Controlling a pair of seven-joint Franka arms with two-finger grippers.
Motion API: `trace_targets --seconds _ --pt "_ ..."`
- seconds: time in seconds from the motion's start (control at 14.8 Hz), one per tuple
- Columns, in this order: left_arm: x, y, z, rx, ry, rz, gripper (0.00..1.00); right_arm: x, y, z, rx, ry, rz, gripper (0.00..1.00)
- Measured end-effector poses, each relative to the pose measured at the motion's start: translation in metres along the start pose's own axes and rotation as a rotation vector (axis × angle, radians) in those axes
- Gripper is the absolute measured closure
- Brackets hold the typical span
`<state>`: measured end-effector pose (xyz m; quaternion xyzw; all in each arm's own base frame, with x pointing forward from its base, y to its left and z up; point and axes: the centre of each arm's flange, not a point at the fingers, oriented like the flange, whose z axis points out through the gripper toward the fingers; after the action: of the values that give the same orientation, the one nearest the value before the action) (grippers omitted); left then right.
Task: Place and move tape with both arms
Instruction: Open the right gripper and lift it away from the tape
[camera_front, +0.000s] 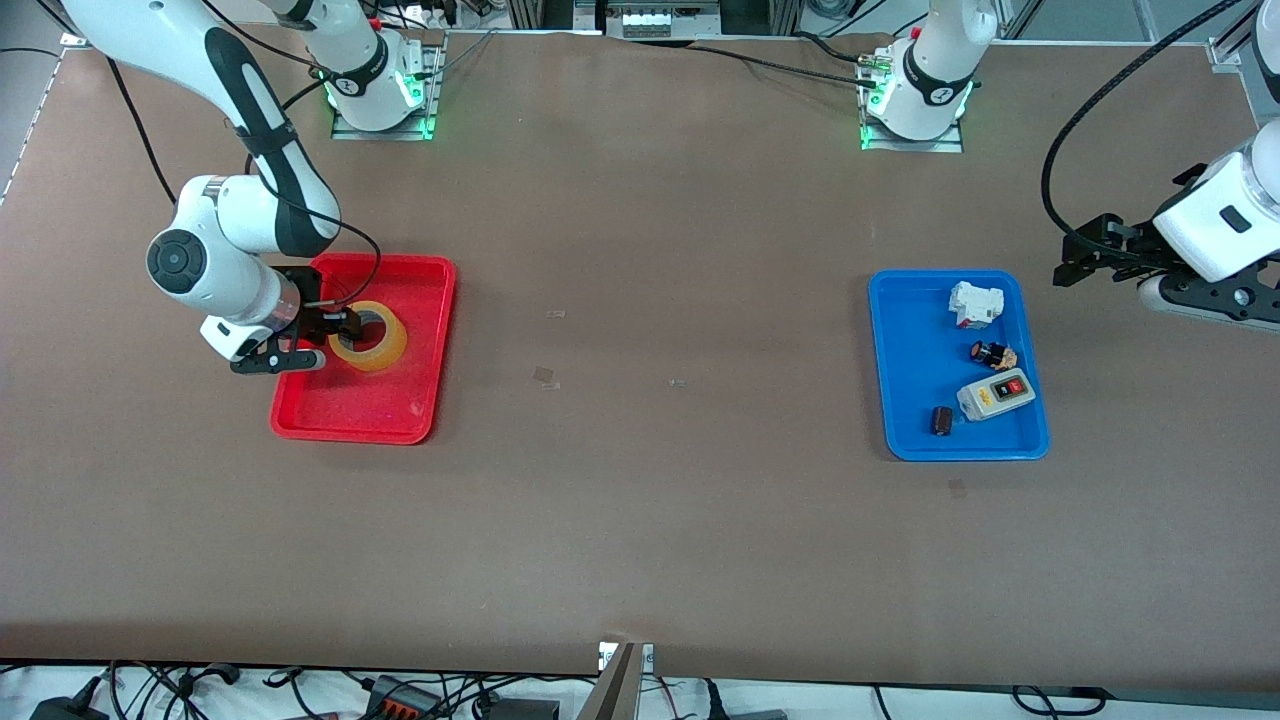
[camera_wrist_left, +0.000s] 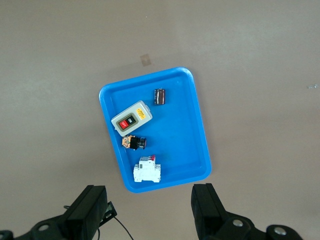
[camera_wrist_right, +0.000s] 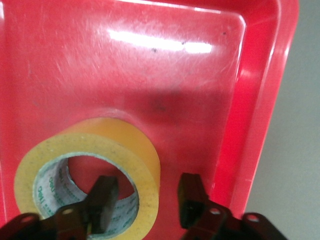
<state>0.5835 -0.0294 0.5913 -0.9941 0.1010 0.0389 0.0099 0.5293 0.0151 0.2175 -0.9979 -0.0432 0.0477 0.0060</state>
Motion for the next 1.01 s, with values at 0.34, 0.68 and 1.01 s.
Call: trace_targets --seconds 0.34,0.68,1.01 --pt "-0.004 0.007 -0.009 0.003 0.015 0.009 0.00 0.032 -0.001 -0.064 0.003 0.063 0.008 0.02" --pt "-0.013 0.005 -0.021 0.006 0.027 -0.042 0.00 0.060 0.002 -0.205 0.020 0.041 0.074 0.02" --pt "-0.013 0.006 -0.021 0.001 0.027 -0.085 0.00 0.046 0.018 -0.334 0.018 0.054 0.166 0.01"
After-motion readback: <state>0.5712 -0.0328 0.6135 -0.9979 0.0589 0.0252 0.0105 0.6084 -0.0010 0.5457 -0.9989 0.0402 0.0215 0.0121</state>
